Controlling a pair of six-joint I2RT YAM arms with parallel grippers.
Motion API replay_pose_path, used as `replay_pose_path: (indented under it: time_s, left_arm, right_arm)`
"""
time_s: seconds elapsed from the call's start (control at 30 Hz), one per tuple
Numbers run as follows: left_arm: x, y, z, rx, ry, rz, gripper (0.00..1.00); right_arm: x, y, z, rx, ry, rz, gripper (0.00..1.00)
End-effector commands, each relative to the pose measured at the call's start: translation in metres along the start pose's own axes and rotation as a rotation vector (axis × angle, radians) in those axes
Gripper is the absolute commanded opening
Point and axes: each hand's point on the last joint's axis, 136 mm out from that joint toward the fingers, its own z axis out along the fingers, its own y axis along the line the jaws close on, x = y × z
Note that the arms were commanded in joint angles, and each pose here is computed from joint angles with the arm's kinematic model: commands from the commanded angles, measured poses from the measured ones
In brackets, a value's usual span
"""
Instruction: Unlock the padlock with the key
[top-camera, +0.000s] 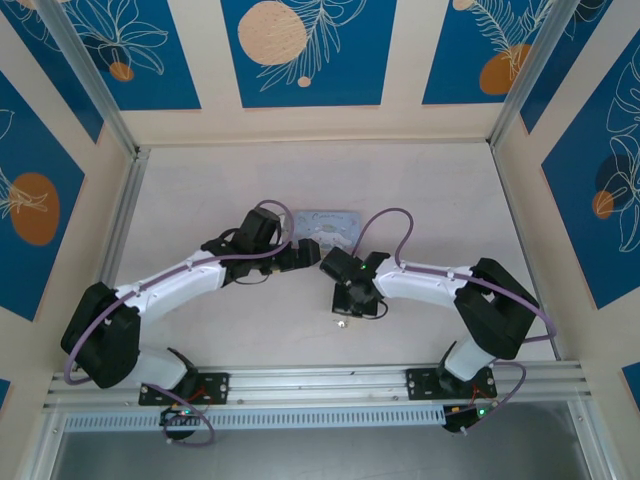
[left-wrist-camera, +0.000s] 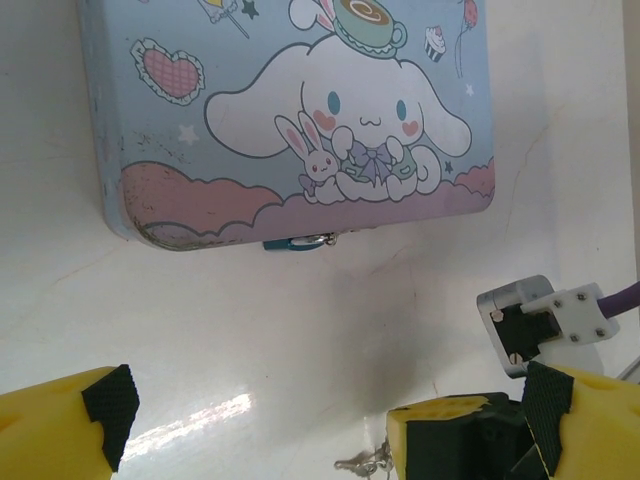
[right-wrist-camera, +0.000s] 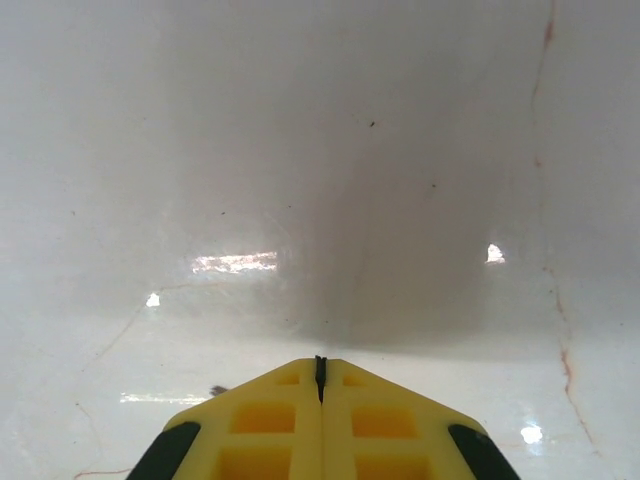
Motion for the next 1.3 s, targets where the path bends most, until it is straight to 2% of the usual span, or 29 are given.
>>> replay_pose_path:
  time_s: [0.0, 0.13, 0.33, 0.5, 0.57, 0.8, 1.27]
  left_arm:
    - [-0.002, 0.003, -0.006, -0.013, -0.025, 0.001, 1.0]
    - [-0.003, 0.005, -0.006, -0.022, -0.036, -0.001, 1.0]
    - [-0.005, 0.011, -0.007, -0.035, -0.06, -0.016, 1.0]
    - [-0.006, 0.014, -0.006, -0.038, -0.083, -0.038, 1.0]
    - [-0.005, 0.016, -0.006, -0.041, -0.086, -0.042, 1.0]
    - [-0.002, 0.022, -0.013, -0.056, -0.106, -0.047, 1.0]
    - [-0.003, 0.018, -0.02, -0.04, -0.109, -0.024, 1.0]
  right_arm:
    - [-0.005, 0.003, -0.014, -0.013, -0.03, -0.008, 0.06]
    - [-0.001, -0.001, -0.015, 0.003, -0.022, -0.008, 0.21]
    - [0.004, -0.005, -0.014, 0.019, -0.014, -0.009, 0.24]
    - [0.008, -0.005, -0.016, 0.031, 0.001, -0.001, 0.45]
    - [0.01, -0.005, -0.014, 0.035, 0.009, 0.022, 0.48]
    - [0.014, 0.008, -0.005, 0.029, 0.009, 0.137, 0.47]
    - [0.017, 0.004, 0.01, 0.175, -0.007, 0.224, 0.38]
